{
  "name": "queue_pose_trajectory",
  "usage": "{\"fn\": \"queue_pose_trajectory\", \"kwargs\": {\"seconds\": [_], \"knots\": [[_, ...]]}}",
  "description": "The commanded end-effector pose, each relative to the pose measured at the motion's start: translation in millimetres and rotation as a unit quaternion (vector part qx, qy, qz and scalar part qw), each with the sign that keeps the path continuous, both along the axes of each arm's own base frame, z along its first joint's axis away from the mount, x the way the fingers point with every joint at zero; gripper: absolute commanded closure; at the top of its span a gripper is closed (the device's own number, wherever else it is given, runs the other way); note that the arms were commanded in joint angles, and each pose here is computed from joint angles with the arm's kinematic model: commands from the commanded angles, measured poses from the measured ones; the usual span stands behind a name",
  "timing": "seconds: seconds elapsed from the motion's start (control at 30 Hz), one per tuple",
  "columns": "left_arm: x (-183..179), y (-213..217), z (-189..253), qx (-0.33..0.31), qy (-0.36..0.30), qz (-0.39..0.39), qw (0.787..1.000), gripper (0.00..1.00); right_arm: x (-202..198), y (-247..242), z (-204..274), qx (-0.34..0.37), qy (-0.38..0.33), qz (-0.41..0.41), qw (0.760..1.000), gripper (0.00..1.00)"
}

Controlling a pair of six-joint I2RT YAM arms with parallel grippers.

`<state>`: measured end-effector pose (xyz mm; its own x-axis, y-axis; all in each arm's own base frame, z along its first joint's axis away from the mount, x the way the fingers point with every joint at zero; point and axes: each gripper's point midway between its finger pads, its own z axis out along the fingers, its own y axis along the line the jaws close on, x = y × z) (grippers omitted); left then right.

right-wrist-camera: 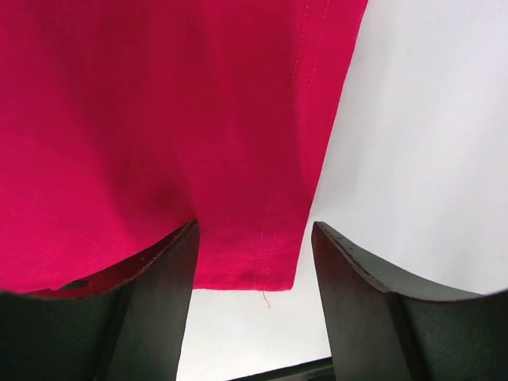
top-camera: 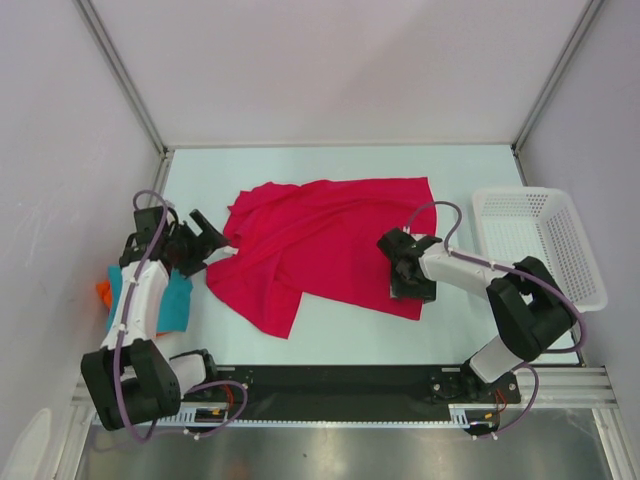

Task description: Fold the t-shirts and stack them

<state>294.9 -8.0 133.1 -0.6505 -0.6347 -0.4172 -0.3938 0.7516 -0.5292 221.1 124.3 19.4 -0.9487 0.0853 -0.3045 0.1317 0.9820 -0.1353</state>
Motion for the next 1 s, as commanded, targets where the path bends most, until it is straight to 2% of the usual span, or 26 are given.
{"fn": "queue_pose_trajectory", "kwargs": {"seconds": [0.0, 0.27, 0.4, 0.6, 0.8, 0.97], "knots": [[-20, -25, 10, -0.017, -0.033, -0.052, 0.998, 0.03, 10, 5, 5, -0.004, -0.014, -0.001, 1.000, 0.36], [-72, -101, -6, -0.053, -0.032, -0.144, 0.988, 0.03, 16, 12, 7, 0.001, -0.018, 0.006, 1.000, 0.36], [-96, -115, -31, -0.066, -0.006, -0.156, 0.986, 0.05, 16, 13, 8, 0.003, -0.019, 0.010, 1.000, 0.36], [-118, -139, -44, -0.075, 0.028, -0.165, 0.983, 0.07, 18, 14, 13, 0.006, -0.026, 0.017, 1.000, 0.36], [-128, -144, -66, -0.005, 0.071, -0.171, 0.983, 0.08, 19, 13, 23, 0.012, -0.035, 0.020, 0.999, 0.36], [-138, -147, -83, 0.086, 0.097, -0.177, 0.976, 0.08, 21, 10, 31, 0.017, -0.043, 0.020, 0.999, 0.36]]}}
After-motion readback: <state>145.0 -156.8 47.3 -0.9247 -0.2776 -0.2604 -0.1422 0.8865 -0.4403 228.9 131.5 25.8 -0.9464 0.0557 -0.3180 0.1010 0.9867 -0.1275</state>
